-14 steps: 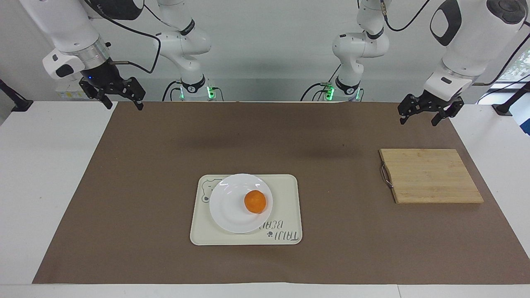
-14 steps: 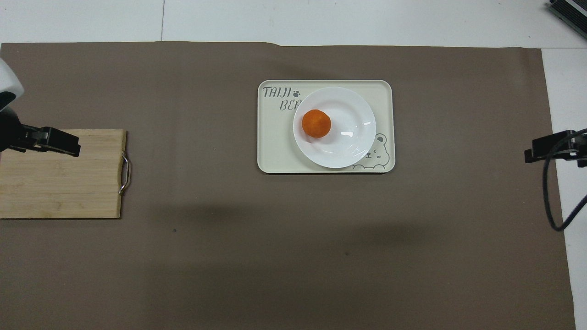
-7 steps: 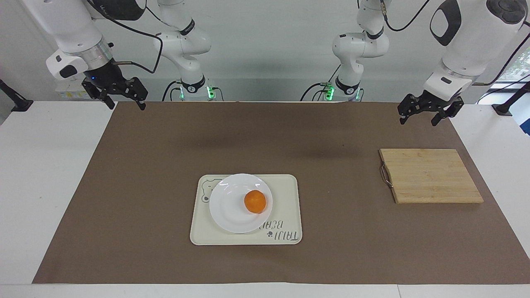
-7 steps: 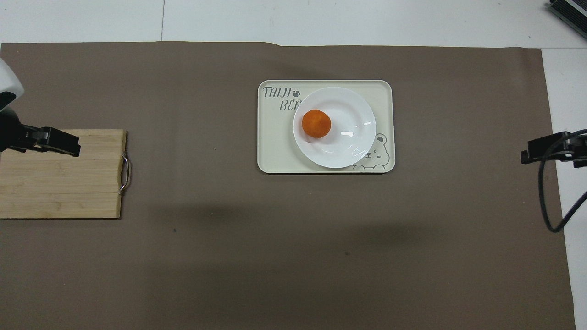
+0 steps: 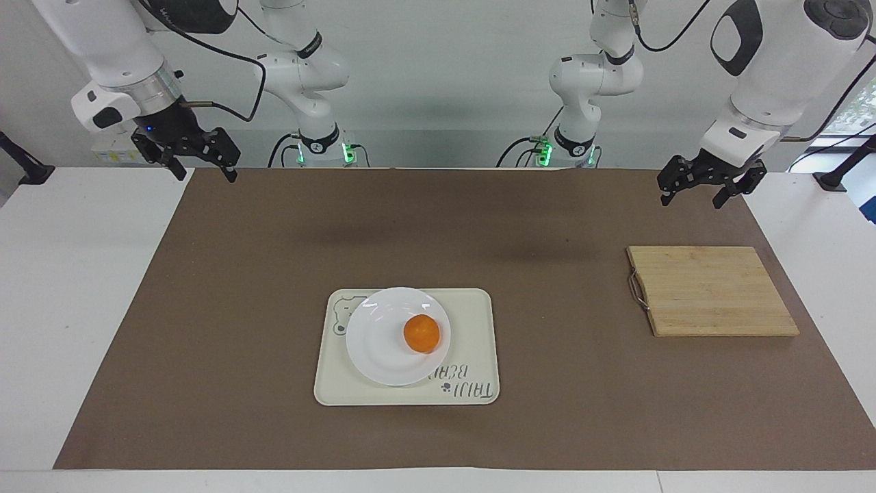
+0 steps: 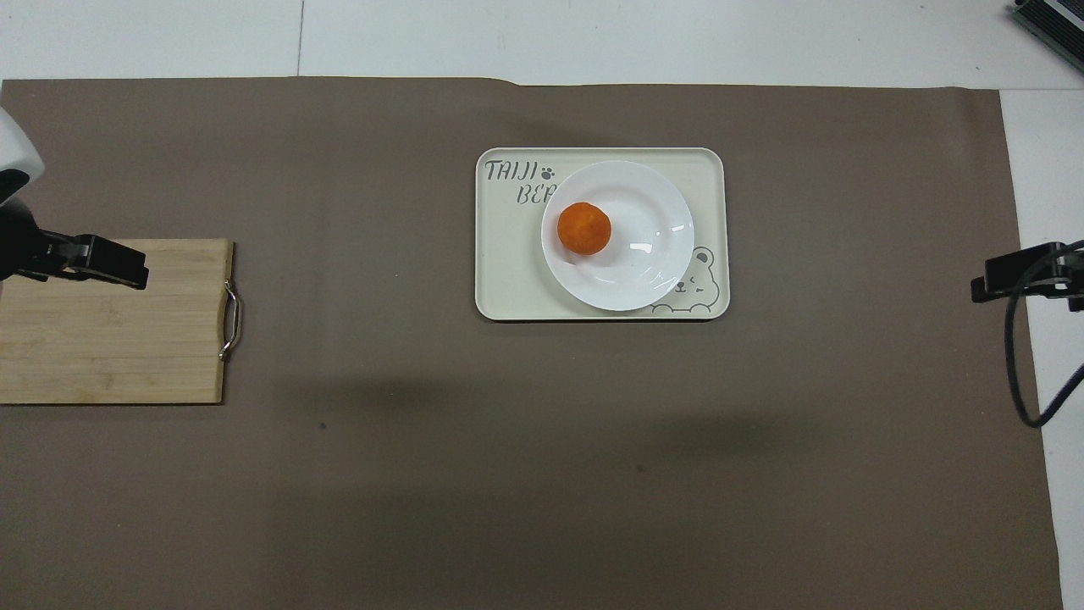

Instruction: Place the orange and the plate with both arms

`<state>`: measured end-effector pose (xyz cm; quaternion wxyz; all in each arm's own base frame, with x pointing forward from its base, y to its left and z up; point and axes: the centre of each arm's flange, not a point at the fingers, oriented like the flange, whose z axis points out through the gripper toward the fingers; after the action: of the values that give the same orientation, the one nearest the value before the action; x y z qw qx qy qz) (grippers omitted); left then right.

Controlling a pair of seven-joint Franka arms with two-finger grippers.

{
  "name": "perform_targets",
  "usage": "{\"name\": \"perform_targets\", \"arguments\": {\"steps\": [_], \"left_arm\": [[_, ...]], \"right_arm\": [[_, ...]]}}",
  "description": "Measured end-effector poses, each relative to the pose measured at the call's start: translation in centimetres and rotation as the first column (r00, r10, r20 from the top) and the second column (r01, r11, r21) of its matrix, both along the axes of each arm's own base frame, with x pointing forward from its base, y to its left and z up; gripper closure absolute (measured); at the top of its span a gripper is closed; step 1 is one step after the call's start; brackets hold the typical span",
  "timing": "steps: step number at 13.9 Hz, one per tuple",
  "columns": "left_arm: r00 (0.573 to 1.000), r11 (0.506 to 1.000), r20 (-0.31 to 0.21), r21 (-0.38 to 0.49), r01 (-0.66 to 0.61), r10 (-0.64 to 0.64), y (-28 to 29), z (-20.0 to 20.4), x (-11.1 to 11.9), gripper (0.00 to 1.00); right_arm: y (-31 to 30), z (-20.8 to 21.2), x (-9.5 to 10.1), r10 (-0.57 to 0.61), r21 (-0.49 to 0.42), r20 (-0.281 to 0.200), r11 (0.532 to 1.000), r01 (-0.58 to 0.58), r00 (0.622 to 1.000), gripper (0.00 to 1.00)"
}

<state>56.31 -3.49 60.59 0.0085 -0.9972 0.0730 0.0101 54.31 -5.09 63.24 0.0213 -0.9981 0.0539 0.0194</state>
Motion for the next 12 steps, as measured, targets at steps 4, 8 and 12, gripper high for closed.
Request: {"name": "perform_targets", "arguments": {"steps": [4,8,12], "left_arm": [[1.0,1.0,0.0,0.0,0.0,0.0,0.0,0.0,0.0,0.0],[1.0,1.0,0.0,0.0,0.0,0.0,0.0,0.0,0.0,0.0],[1.0,1.0,0.0,0.0,0.0,0.0,0.0,0.0,0.0,0.0]], "right_arm": [[1.0,0.0,0.1,0.017,-0.001,0.001,1.0,-0.017,1.0,0.0],[1.4,0.1,0.1,0.025,-0.001,0.001,1.0,-0.025,1.0,0.0],[1.4,0.1,0.1,0.025,-0.001,0.001,1.0,-0.025,1.0,0.0]]}}
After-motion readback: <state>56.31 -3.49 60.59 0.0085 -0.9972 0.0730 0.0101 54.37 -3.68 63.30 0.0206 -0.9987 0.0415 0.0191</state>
